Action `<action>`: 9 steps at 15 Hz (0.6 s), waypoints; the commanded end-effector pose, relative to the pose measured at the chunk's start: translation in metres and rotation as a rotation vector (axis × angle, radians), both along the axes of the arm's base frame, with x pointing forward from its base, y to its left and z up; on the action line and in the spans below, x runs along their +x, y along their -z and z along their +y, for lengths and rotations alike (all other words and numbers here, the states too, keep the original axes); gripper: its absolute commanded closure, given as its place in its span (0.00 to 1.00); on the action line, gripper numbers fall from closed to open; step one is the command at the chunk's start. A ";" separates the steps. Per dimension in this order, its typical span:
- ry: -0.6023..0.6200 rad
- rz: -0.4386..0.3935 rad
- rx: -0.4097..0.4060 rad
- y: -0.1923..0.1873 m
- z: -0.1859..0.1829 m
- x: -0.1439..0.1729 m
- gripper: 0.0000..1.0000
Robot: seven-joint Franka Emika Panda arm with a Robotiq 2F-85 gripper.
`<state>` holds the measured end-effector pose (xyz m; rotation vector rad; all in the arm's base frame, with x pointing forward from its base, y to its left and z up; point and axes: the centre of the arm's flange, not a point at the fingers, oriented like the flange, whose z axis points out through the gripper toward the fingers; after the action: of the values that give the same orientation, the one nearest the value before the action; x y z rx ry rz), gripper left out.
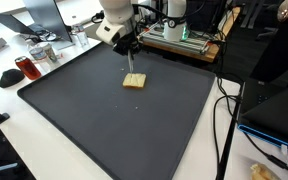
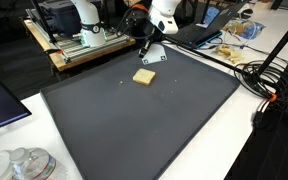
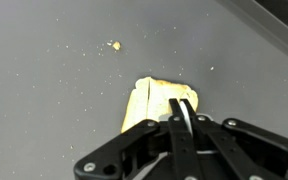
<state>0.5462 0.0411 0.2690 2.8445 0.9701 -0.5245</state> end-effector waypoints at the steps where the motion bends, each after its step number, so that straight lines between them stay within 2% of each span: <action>1: 0.006 -0.090 0.093 0.002 0.006 -0.012 0.99; 3: 0.037 -0.148 0.159 0.005 0.001 -0.018 0.99; 9: 0.083 -0.303 0.250 0.011 -0.005 -0.030 0.99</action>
<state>0.5377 0.0420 0.2536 3.0316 0.9217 -0.0895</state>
